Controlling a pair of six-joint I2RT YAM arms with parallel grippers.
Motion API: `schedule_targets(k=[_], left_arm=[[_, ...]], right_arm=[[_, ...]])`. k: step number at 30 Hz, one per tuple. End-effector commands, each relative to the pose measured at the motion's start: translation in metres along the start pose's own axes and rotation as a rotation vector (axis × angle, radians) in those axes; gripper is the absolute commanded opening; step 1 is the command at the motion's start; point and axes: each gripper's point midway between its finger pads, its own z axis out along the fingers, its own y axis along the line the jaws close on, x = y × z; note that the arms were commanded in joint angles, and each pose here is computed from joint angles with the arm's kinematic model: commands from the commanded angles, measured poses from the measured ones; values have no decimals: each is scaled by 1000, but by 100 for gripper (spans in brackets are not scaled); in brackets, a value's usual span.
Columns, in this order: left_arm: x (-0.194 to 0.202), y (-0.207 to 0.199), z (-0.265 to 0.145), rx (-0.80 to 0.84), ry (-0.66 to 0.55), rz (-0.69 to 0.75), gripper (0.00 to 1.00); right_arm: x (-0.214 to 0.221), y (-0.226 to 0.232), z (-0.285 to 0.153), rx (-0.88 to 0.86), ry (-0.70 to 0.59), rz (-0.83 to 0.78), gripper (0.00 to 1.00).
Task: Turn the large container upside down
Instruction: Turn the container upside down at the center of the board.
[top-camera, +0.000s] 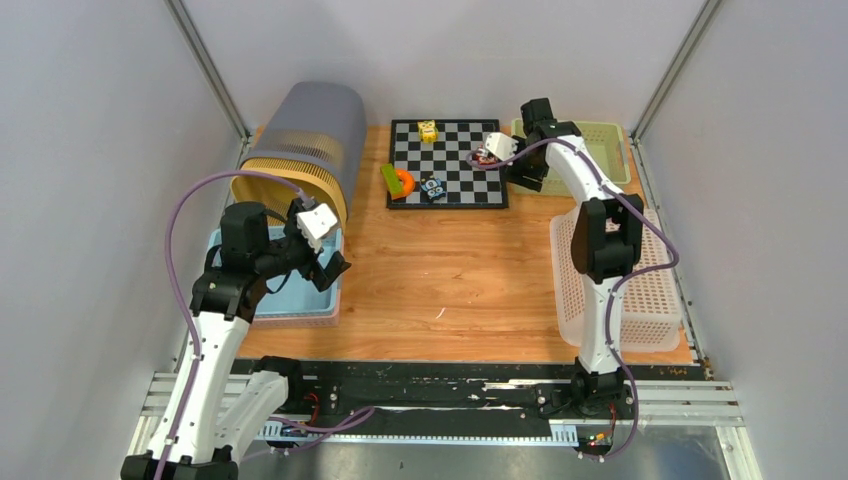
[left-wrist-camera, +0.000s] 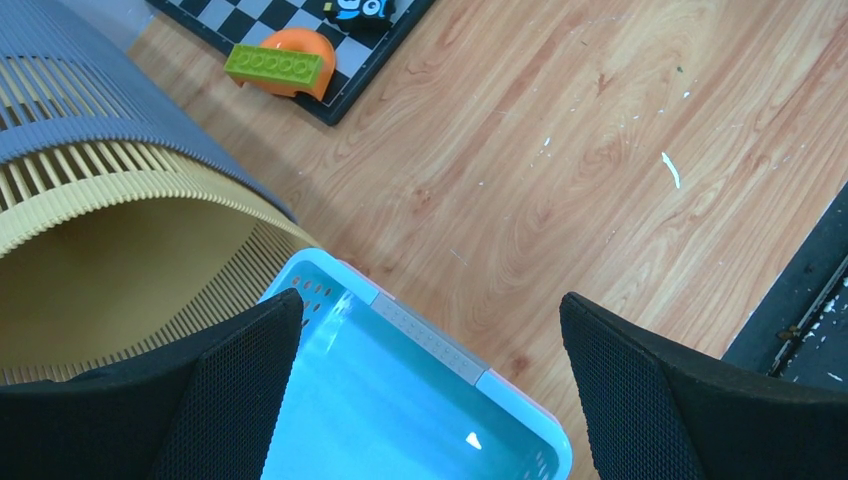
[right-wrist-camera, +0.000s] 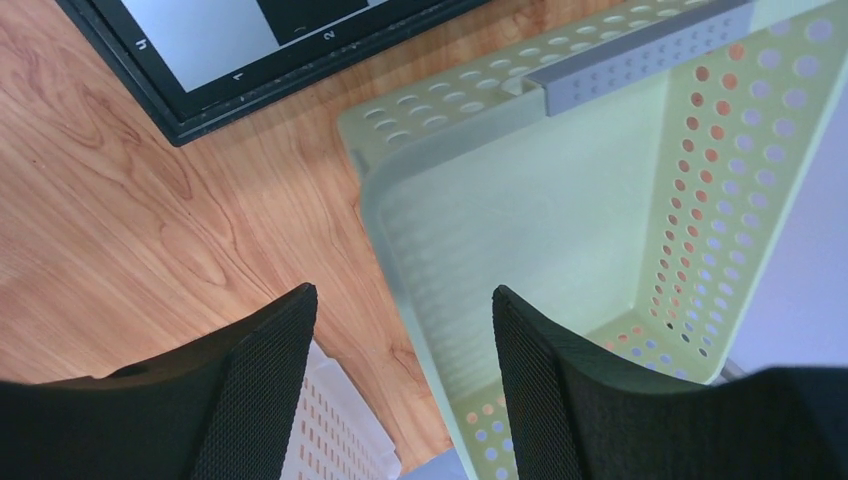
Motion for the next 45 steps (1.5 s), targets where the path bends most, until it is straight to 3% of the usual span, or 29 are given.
schedule_targets(k=[1,7,14,21,30,38,41,45], left_arm=[[0,0,3,7,-10,-9,100],[2,1,3,3,-2,-17,100],[3,4,5,-2,7,-24,100],[4,4,6,-2,13,-30,100],[-8,13,0,-46,-2,3,100],[-45,23,-25,-75,-26,160,100],[-55,21,-34,-53,-20,233,100],[-61,19,-42,-16,12,290,100]], right_arm=[[21,24,24,-117,26,-45,65],[30,23,36,-140,10,-73,55],[29,18,37,-144,-67,-102,19],[19,1,29,-57,-126,-173,4],[6,-38,-23,138,-150,-226,2],[-33,-50,-107,267,-323,-228,2],[-52,-34,-140,269,-416,-247,2],[-82,22,-181,172,-560,-291,2]])
